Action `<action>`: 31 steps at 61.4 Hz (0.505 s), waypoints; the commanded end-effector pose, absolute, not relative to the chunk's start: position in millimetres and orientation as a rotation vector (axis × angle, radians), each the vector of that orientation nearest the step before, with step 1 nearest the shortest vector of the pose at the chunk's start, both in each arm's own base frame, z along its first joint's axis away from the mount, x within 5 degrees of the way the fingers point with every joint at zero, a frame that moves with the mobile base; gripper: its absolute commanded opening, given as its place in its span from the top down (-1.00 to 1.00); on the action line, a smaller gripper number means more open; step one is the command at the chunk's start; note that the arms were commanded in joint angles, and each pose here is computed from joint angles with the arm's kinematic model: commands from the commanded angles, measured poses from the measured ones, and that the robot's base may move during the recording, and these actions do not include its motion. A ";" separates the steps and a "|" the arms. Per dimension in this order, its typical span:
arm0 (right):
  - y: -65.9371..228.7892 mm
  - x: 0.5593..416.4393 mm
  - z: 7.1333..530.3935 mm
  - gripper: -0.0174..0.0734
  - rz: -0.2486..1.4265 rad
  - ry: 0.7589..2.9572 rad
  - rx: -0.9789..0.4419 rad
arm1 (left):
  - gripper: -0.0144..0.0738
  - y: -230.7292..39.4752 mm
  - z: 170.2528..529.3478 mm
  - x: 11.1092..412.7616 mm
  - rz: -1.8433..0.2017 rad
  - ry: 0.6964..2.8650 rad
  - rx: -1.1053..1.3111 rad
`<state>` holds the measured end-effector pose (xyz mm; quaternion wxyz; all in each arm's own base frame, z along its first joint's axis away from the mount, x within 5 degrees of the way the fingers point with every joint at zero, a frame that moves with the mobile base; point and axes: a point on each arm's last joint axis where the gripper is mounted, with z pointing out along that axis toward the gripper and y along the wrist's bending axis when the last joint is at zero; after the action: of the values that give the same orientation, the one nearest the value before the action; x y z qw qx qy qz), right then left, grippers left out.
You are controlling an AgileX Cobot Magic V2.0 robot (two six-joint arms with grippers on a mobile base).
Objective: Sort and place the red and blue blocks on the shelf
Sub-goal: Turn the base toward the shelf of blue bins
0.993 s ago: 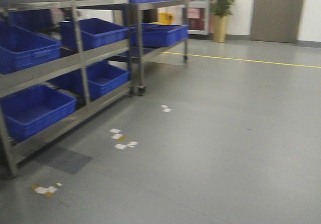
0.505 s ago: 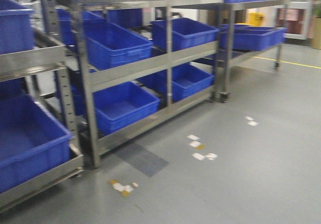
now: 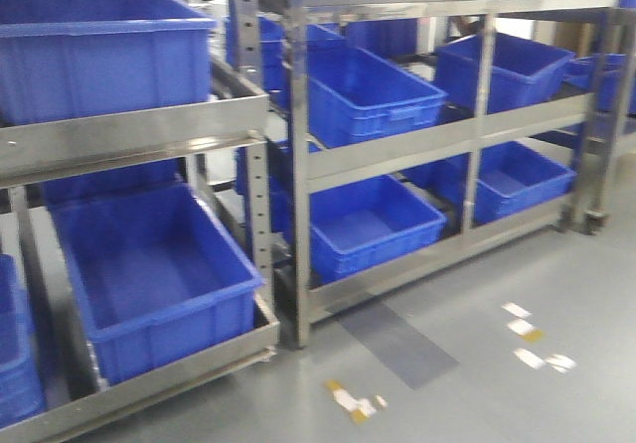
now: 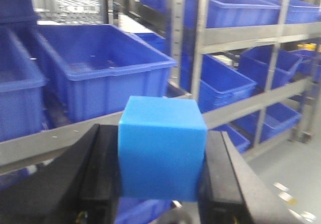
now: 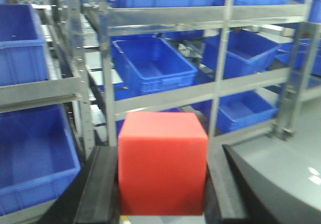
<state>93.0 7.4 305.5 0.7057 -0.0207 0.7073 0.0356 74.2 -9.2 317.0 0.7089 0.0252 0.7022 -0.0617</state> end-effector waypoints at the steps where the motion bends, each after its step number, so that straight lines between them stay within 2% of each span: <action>1: 6.4 91.9 323.0 0.47 0.068 1.459 -0.040 | 0.40 -9.0 334.2 73.0 -0.143 1.448 0.051; 31: 6.4 91.9 323.0 0.47 0.068 1.459 -0.040 | 0.40 -9.0 334.2 73.0 -0.143 1.448 0.051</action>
<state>93.0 7.4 305.5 0.7057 -0.0207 0.7073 0.0356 74.2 -9.2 317.0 0.7089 0.0252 0.7022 -0.0617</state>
